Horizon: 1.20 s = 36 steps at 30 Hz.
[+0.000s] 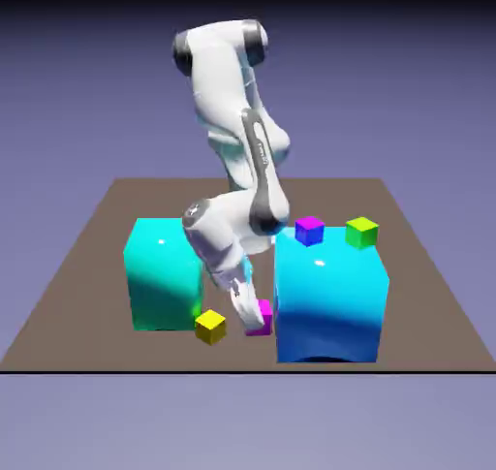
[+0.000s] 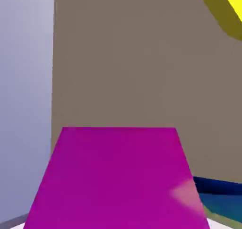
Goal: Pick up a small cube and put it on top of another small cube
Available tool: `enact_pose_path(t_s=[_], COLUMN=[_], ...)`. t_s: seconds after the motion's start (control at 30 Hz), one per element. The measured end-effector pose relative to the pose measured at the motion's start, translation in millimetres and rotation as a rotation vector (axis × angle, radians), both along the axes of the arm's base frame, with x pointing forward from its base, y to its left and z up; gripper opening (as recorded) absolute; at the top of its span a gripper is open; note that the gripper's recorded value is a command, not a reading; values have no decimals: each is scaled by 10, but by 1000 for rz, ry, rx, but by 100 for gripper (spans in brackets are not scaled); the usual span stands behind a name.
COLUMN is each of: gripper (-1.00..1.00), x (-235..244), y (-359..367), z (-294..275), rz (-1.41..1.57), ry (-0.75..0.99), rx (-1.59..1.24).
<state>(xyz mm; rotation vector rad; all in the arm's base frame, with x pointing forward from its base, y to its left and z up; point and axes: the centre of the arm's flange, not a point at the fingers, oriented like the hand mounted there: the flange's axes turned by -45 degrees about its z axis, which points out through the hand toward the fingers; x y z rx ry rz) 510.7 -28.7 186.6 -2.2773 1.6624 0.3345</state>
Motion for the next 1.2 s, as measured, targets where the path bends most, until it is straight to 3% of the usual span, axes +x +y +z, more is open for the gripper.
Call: enact_pose_path(t_s=[0.2, 0.37, 0.57, 0.93, 1.1, 1.13, 1.2], gripper=[-100, -100, -100, -100, -100, 100, 100], x=[707, 695, 128, -953, -1044, -1052, -1053], y=[633, 1726, 2052, 2156, 2367, 2377, 2377], z=[430, 1520, 2157, 2698, 2094, 2061, 2060], rz=[540, 794, 616, 137, 137, 137, 137], ry=[-207, -281, -162, 144, 144, 144, 145], rx=[-133, -112, -22, 94, 94, 94, 93])
